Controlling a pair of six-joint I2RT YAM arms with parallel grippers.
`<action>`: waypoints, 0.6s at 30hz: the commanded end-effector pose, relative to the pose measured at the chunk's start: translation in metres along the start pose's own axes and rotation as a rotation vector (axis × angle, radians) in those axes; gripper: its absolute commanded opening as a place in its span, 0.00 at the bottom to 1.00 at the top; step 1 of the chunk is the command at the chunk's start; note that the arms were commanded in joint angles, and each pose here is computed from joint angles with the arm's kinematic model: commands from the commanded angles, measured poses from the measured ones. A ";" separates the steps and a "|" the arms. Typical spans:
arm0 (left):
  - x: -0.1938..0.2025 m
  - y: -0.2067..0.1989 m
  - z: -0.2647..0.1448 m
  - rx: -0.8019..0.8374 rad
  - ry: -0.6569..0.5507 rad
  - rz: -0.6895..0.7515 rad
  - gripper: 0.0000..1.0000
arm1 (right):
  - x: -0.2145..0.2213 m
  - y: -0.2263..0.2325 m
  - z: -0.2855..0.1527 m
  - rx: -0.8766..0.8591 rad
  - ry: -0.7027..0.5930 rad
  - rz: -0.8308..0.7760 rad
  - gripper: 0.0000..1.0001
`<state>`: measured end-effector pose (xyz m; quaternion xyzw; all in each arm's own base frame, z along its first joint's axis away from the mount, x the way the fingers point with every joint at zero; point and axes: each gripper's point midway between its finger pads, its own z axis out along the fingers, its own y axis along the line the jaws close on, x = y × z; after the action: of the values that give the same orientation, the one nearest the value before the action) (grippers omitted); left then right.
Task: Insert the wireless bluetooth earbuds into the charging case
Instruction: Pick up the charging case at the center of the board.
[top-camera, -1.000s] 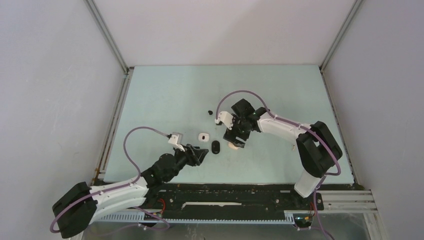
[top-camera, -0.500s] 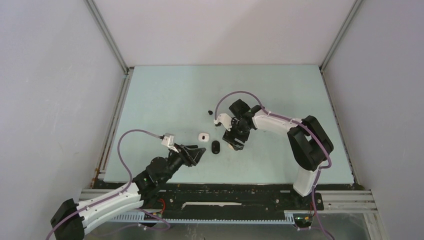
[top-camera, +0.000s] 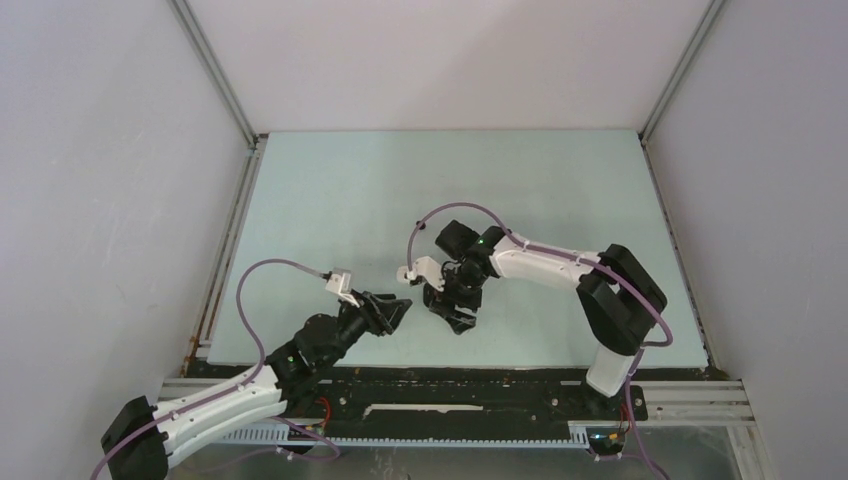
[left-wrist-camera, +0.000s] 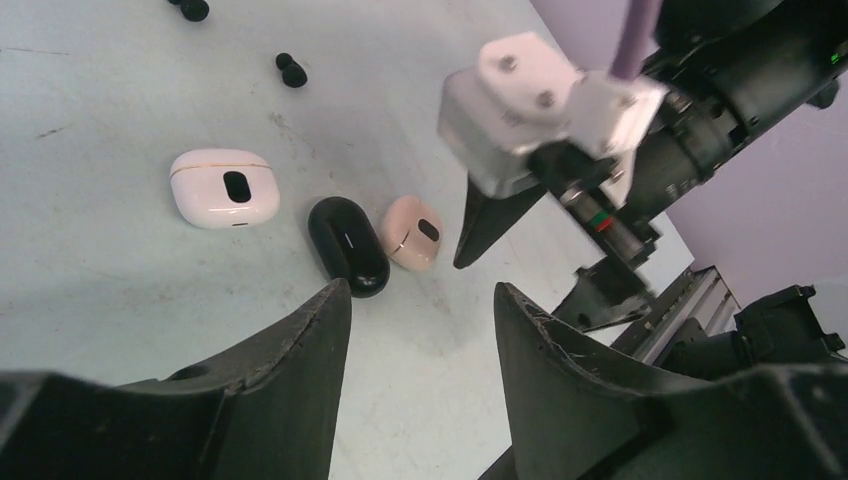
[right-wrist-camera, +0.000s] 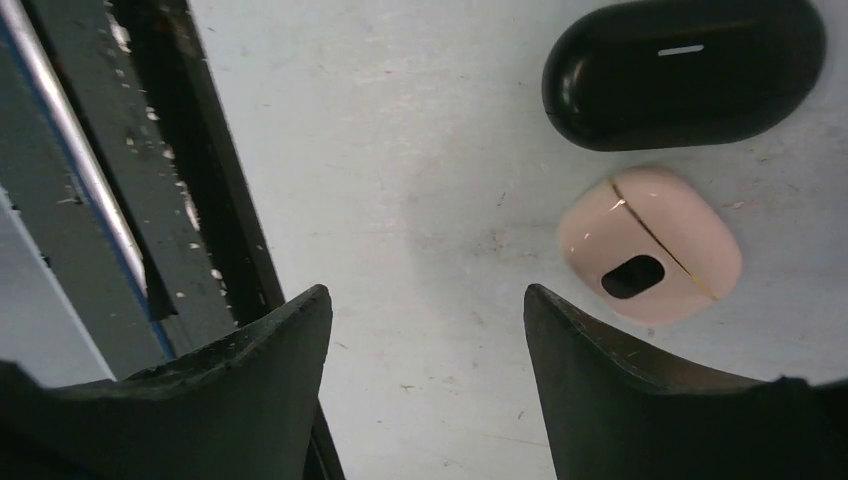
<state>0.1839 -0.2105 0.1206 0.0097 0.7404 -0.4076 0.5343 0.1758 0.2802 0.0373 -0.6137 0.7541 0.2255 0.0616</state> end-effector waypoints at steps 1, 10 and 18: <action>-0.008 -0.006 0.001 0.009 -0.022 0.003 0.59 | -0.020 0.004 -0.033 -0.036 -0.122 0.004 0.73; -0.008 -0.004 0.001 0.001 -0.024 0.016 0.59 | -0.021 -0.025 -0.080 0.118 -0.252 -0.278 0.73; -0.012 -0.010 0.001 0.002 -0.007 0.007 0.59 | -0.035 -0.047 -0.052 0.215 -0.233 -0.496 0.82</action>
<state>0.1823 -0.2102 0.1159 0.0139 0.7477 -0.4014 0.5287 0.2231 0.2684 0.0980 -0.6903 0.6475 0.2274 0.2292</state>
